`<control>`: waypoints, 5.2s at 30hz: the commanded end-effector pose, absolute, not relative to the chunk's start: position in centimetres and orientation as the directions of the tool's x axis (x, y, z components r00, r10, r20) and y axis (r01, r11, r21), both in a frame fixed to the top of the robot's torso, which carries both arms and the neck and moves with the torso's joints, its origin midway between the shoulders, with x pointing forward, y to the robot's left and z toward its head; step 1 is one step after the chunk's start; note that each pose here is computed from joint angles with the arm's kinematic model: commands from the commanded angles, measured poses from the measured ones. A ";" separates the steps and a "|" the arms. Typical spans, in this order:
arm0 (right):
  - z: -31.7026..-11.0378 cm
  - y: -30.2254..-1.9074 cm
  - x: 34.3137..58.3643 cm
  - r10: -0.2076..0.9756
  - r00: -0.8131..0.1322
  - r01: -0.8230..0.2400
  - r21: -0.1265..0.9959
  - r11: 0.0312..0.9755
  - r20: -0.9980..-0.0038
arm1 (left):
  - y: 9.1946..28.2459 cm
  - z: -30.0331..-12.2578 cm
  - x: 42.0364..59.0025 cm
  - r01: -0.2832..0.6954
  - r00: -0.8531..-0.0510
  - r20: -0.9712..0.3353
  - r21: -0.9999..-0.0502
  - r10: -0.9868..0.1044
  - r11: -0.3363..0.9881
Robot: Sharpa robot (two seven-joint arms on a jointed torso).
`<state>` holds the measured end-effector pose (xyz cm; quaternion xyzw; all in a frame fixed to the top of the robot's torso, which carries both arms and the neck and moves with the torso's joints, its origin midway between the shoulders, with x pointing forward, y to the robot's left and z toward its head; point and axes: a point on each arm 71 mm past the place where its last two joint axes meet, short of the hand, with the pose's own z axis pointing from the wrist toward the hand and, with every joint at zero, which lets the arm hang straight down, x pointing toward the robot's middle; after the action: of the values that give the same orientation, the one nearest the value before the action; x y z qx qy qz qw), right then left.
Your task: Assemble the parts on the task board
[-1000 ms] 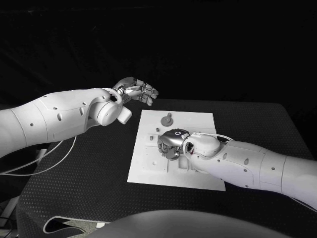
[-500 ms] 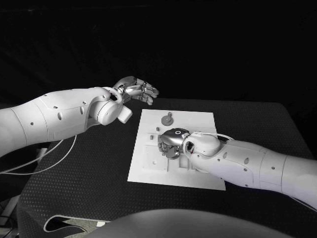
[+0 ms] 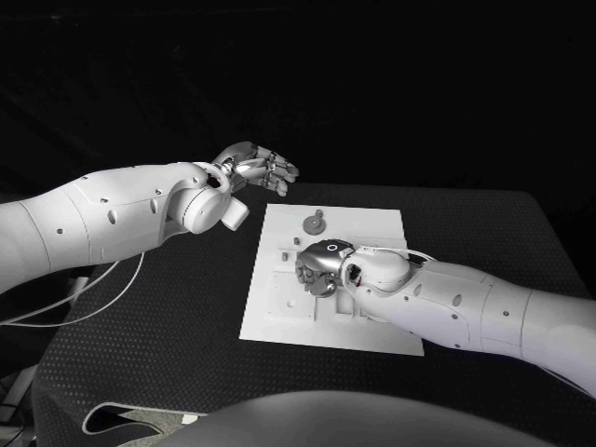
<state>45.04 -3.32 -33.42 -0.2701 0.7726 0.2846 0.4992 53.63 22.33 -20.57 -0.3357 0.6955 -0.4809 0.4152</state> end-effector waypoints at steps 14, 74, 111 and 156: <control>-34.2 -3.0 43.9 -0.186 -0.396 -0.720 0.179 0.671 -0.899 | 22.1 -20.4 53.6 -0.063 -0.442 -0.244 -0.951 -0.863 0.301; -24.8 -9.6 47.5 0.217 -0.418 -0.577 0.442 0.686 -0.882 | 23.6 -20.4 53.7 -0.063 -0.409 -0.256 -0.950 -0.876 0.307; -29.3 -15.9 50.0 -0.161 -0.393 -0.557 0.095 0.825 -0.905 | 24.0 -20.4 53.6 -0.067 -0.410 -0.255 -0.949 -0.876 0.307; -31.7 -14.8 49.7 -0.144 -0.353 -0.551 0.080 0.831 -0.925 | 24.0 -20.5 53.6 -0.080 -0.415 -0.253 -0.947 -0.874 0.312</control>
<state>49.83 -14.54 -31.15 -0.2101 0.7941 0.2069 0.5314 53.63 24.20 -20.62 -0.3446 0.6947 -0.4701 0.4215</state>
